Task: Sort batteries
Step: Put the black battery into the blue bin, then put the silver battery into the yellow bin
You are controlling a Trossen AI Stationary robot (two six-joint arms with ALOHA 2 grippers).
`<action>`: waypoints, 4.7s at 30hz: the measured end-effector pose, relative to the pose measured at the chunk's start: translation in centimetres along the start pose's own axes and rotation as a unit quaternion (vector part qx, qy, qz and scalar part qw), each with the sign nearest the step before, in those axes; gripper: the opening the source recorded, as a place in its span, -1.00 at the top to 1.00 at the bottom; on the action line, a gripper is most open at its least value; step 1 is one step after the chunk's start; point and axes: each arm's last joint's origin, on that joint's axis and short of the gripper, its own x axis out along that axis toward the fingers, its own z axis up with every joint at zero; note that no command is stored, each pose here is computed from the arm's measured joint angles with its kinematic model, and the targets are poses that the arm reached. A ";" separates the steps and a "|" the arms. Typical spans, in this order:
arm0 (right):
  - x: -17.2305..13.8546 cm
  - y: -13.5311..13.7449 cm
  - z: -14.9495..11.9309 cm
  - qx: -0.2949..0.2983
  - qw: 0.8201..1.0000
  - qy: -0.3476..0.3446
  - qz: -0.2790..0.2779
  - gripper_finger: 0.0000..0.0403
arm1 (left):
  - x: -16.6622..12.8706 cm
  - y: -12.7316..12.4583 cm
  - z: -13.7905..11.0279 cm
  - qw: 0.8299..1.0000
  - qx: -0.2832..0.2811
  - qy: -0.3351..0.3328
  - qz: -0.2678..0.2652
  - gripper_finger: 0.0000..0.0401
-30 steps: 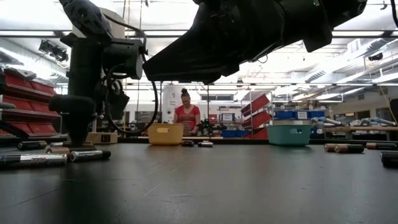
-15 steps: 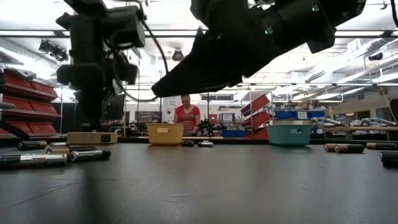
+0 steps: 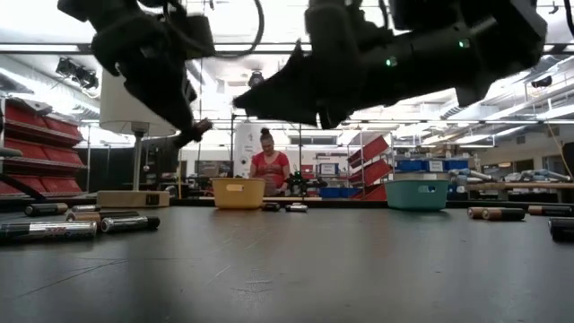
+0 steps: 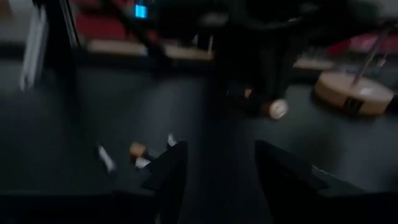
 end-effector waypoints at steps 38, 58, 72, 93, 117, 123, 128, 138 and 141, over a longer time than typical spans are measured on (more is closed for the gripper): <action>-1.5 -1.0 1.9 0.062 0.984 -0.166 0.022 0.20 | -1.4 -3.8 3.2 0.973 0.049 -0.221 -0.049 1.00; -0.7 -1.4 2.2 0.047 0.987 -0.152 0.034 0.75 | -1.3 -3.6 3.0 0.975 0.052 -0.213 -0.042 0.98; -1.7 -3.8 4.0 0.030 0.996 -0.037 -0.080 0.75 | -0.9 -3.1 1.4 0.989 0.032 -0.141 0.036 0.21; -10.3 -25.6 4.3 0.214 0.849 0.222 -0.428 0.75 | -1.5 -4.9 0.4 0.986 0.062 -0.146 0.043 0.20; -13.4 -29.4 1.6 0.277 0.767 0.310 -0.489 0.52 | -1.5 -5.0 0.6 0.982 0.106 -0.153 0.042 0.20; -13.4 -29.2 1.6 0.278 0.770 0.315 -0.480 0.44 | -1.5 -5.0 0.5 0.983 0.109 -0.146 0.033 0.20; -12.4 -28.2 2.9 0.261 0.792 0.313 -0.455 0.39 | -1.7 -5.1 0.0 0.984 0.122 -0.127 0.034 0.20; -9.4 -21.4 6.0 0.207 0.861 0.320 -0.338 0.39 | -2.5 -7.0 -3.2 0.993 0.114 -0.038 -0.007 0.20; -8.8 -17.5 6.5 0.181 0.886 0.322 -0.279 0.40 | -3.2 -8.0 -4.6 0.995 0.100 -0.013 -0.019 0.20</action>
